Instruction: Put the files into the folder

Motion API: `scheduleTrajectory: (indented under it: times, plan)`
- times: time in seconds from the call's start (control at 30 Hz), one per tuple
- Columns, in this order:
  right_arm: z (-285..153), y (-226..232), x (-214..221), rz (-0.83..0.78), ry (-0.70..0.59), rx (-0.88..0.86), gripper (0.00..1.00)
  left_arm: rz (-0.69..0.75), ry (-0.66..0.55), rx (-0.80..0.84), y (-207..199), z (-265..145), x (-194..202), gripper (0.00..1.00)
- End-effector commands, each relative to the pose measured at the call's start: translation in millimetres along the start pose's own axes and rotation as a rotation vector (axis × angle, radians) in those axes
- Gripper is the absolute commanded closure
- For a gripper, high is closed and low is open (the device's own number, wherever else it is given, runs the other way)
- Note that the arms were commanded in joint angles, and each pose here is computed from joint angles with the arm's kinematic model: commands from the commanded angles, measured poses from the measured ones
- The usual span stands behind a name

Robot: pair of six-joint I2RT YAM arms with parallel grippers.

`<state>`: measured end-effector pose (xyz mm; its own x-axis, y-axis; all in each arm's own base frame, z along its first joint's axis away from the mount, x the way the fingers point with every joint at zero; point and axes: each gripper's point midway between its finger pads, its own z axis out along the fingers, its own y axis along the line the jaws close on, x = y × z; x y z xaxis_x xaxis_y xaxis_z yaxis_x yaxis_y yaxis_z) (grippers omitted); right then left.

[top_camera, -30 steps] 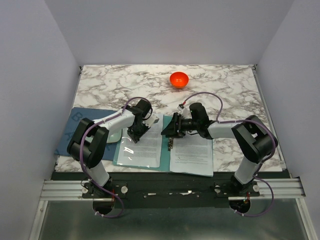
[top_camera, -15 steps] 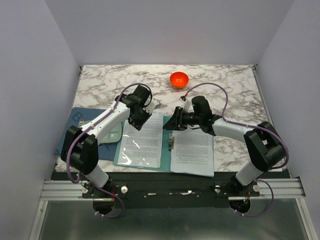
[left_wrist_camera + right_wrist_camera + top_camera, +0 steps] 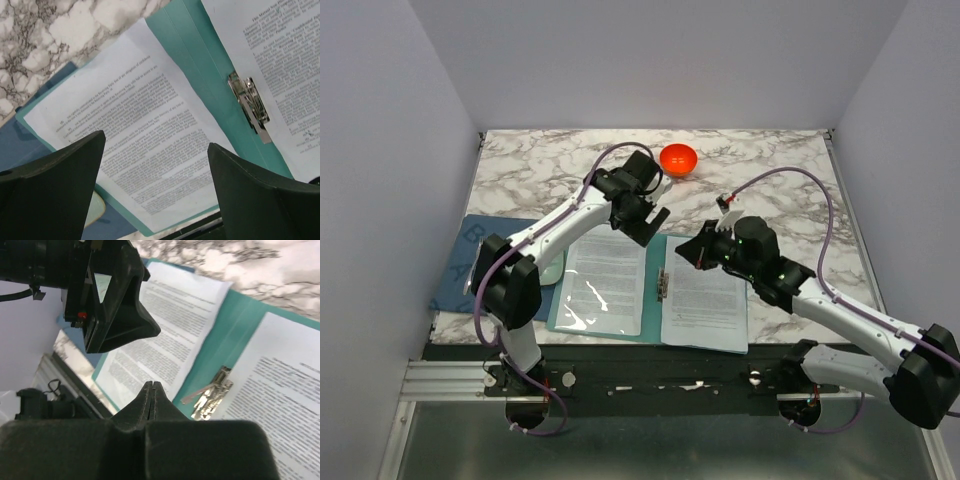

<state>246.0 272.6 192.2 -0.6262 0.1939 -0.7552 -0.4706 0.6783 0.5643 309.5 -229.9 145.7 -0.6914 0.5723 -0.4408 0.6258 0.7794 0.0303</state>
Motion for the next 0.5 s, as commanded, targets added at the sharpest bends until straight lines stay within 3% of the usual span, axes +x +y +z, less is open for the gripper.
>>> scheduleTrajectory:
  times: [0.0,0.1,0.17,0.27,0.47]
  plan:
    - [-10.7,-35.9,0.6,-0.01,-0.051,0.183,0.99,-0.082,-0.013,-0.047,6.6,10.2,-23.9,0.01]
    - [-13.2,-44.2,2.1,0.011,-0.066,0.227,0.99,-0.097,-0.114,0.006,-4.3,-1.0,-51.4,0.01]
    - [-11.4,-49.2,9.1,0.055,-0.047,0.241,1.0,-0.143,-0.112,0.057,-10.2,3.8,-54.4,0.01]
    - [-7.1,-45.3,17.5,0.103,-0.012,0.214,1.0,-0.179,0.005,0.093,-15.7,27.3,-40.1,0.01]
    - [-2.7,-54.6,23.7,0.089,-0.026,0.223,0.99,-0.121,-0.077,0.088,-36.4,31.1,-44.8,0.01]
